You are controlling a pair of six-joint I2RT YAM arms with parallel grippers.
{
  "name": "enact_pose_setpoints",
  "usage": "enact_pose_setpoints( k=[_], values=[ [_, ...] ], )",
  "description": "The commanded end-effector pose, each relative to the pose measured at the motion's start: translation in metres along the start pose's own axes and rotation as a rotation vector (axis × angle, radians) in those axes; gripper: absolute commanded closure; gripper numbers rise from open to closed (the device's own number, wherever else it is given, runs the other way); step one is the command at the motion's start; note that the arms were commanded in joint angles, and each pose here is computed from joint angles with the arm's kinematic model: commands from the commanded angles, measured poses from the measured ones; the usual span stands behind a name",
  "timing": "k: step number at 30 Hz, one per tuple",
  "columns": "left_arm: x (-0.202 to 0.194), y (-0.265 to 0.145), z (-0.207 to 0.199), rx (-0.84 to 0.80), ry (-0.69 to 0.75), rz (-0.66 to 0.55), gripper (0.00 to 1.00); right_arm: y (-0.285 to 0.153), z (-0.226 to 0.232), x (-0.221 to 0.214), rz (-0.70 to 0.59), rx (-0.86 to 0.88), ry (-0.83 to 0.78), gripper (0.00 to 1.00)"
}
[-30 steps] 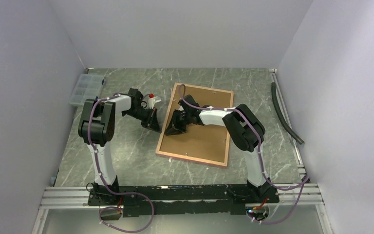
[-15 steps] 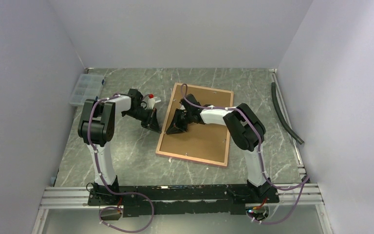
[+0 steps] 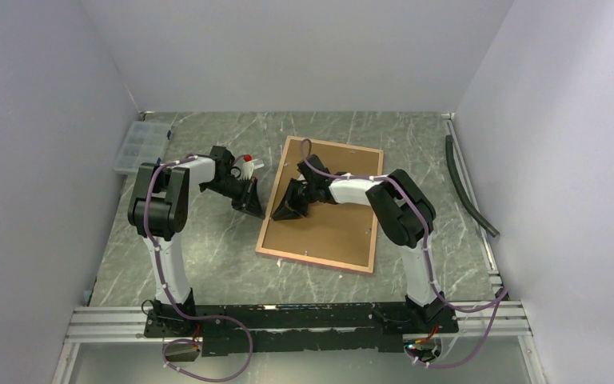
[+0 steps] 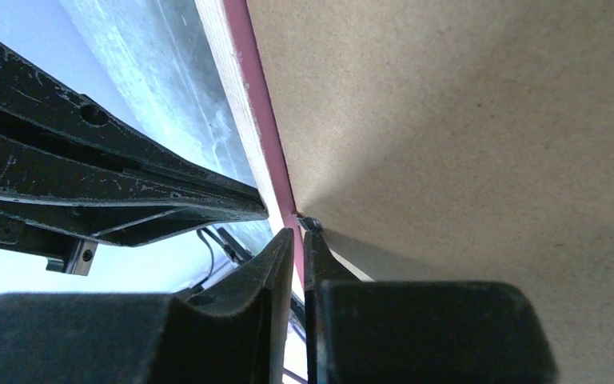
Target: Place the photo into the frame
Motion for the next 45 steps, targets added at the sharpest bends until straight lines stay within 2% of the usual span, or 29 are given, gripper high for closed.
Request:
enact_pose_setpoints(
  k=[1, 3, 11, 17, 20, 24, 26, 32, 45],
  values=[
    [-0.013, 0.018, -0.013, -0.034, -0.001, 0.055, 0.97, 0.005, 0.01, 0.004, -0.099, 0.02, -0.007, 0.82],
    [-0.014, 0.018, -0.012, -0.029, 0.001, 0.054, 0.97, 0.003, 0.008, 0.001, -0.1, 0.009, 0.004, 0.79],
    [-0.014, 0.015, -0.015, -0.027, 0.003, 0.054, 0.97, 0.005, 0.006, -0.005, -0.07, 0.002, -0.003, 0.78],
    [0.005, -0.013, -0.033, -0.061, 0.024, -0.001, 0.97, -0.053, -0.006, 0.04, -0.198, -0.055, -0.031, 0.65],
    [0.032, -0.026, -0.036, -0.052, 0.051, -0.056, 0.82, -0.072, -0.011, 0.068, -0.263, -0.096, -0.055, 0.62],
    [0.069, -0.025, -0.034, -0.043, 0.069, -0.11, 0.6, -0.075, -0.011, 0.104, -0.304, -0.131, -0.089, 0.62],
    [0.087, -0.02, -0.029, -0.042, 0.062, -0.132, 0.56, -0.072, -0.01, 0.121, -0.329, -0.135, -0.097, 0.62],
    [0.115, 0.003, -0.01, -0.063, 0.02, -0.145, 0.6, -0.05, -0.012, 0.161, -0.372, -0.143, -0.087, 0.64],
    [0.1, 0.027, 0.0, -0.053, 0.011, -0.102, 0.73, -0.013, -0.024, 0.176, -0.358, -0.117, -0.024, 0.69]
  ],
)
Point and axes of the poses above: each gripper's point midway between its finger pads, its own y axis out along the fingers, its own z axis along the line the jaws close on, x = y × z, the point moved 6 cm from there along -y, back along the fingers, and after that the axes turned 15 degrees about -y, right-handed, at the moved point
